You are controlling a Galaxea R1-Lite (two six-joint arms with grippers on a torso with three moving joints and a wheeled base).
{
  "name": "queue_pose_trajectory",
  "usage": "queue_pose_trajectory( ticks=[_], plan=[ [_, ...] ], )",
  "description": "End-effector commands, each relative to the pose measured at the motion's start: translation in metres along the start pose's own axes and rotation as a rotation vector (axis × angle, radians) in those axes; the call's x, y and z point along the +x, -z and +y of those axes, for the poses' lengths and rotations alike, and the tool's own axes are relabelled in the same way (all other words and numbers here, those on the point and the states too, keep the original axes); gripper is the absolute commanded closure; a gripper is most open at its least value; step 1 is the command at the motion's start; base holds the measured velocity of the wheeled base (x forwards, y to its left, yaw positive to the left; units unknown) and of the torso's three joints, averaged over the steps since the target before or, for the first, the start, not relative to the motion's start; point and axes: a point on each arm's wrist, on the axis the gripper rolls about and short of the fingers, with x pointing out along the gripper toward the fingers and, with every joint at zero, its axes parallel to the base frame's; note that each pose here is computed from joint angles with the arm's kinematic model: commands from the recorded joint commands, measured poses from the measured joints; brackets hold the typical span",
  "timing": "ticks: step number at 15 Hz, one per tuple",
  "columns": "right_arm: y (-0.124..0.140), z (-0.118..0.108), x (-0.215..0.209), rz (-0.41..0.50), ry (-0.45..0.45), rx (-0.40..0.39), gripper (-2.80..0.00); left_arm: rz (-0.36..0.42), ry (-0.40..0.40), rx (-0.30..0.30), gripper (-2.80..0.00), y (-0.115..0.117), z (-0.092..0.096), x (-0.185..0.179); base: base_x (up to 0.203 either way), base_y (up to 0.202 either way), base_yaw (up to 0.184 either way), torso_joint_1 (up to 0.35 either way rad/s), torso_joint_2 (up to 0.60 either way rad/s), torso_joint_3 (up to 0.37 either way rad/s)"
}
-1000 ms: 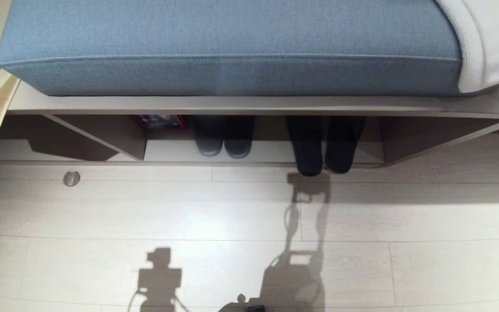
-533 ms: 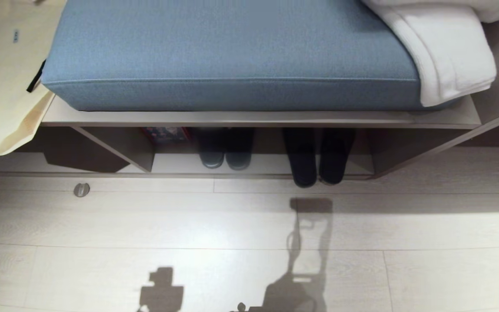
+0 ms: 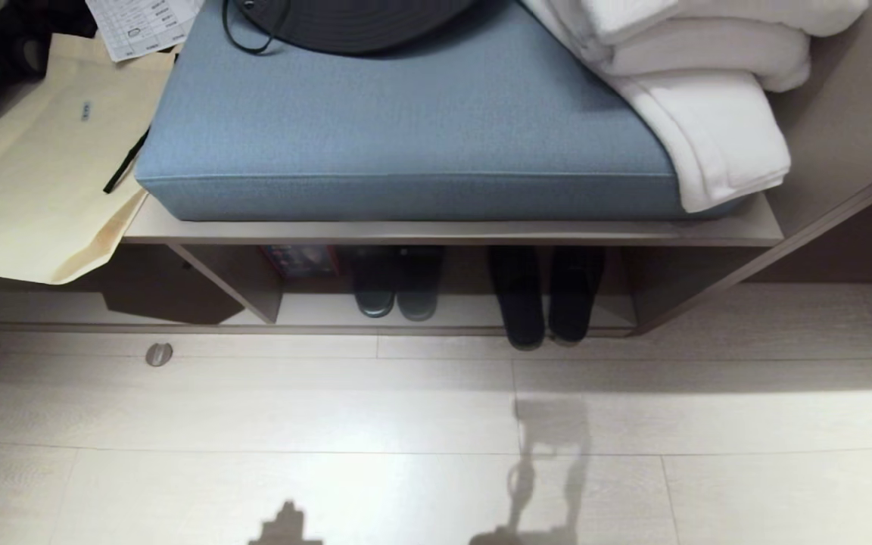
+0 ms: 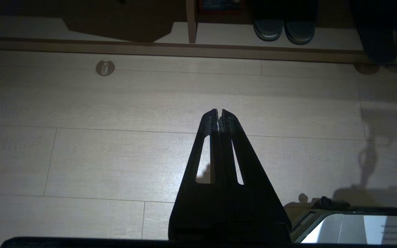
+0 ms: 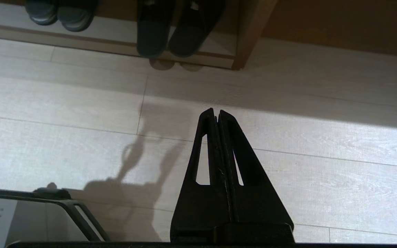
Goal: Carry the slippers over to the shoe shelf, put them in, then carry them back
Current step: Pick up the slippers in the shoe cabinet
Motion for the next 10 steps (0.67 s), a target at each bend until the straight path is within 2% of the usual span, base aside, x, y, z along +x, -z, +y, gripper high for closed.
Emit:
queue_pose_trajectory(
  ticks=[1, 10],
  plan=[
    [-0.0001, 0.0000, 0.0001, 0.001, -0.001, -0.001, 0.00, 0.000, 0.000, -0.001, 0.00, 0.0000, 0.0000, 0.0000, 0.000, 0.000, 0.000, 0.005, 0.00, 0.205],
    [-0.0001, 0.0000, 0.0001, 0.001, 0.000, -0.001, 0.00, 0.002, 0.000, -0.001, 0.00, 0.0000, 0.0000, 0.0001, 0.000, 0.000, 0.000, 0.001, 0.00, 0.200]
  ],
)
